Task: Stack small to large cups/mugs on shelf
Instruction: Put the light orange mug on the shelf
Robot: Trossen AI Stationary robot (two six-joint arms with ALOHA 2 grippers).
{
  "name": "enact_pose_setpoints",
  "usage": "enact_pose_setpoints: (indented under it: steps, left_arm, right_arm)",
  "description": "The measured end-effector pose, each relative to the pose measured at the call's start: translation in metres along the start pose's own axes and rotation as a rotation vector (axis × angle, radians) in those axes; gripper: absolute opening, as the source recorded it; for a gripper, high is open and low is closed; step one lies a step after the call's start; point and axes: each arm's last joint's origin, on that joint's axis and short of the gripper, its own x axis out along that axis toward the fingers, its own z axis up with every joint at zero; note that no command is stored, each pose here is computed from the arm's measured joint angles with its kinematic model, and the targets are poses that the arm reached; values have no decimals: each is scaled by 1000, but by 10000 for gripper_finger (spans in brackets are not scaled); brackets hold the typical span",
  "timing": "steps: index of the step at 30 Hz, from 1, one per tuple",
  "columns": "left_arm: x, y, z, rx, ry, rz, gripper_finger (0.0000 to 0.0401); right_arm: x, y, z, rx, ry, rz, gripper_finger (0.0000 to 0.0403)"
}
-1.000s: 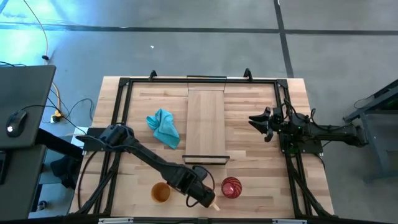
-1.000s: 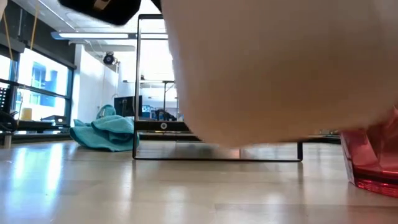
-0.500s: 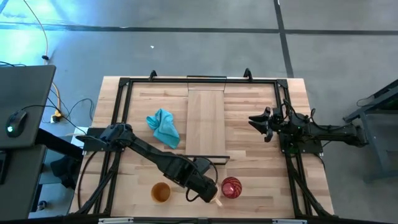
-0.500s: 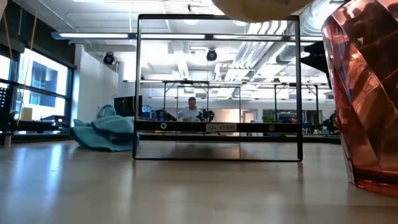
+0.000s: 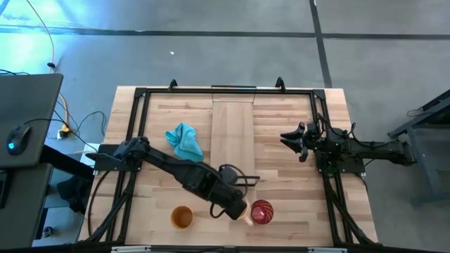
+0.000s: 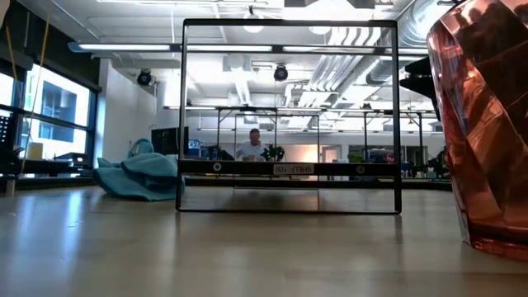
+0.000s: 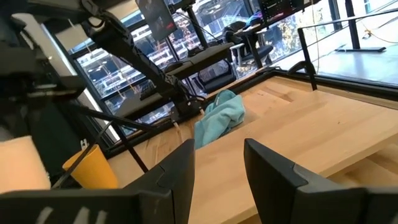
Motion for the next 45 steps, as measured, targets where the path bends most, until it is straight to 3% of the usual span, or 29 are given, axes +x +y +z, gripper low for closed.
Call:
enact_pose_setpoints:
  steps: [12,22,35,45]
  left_arm:
    - [-21,16,28,0,-1,-9,0]
    - [-41,46,63,16,-34,74,0]
    - [-63,117,154,44,-189,223,0]
    - [-67,177,216,-137,-291,304,0]
  right_arm:
    - [0,-2,-6,0,64,-11,130]
    - [0,-3,-8,-2,92,-24,130]
    - [-1,-4,-9,83,86,-61,130]
    - [-1,-6,-8,97,60,-109,130]
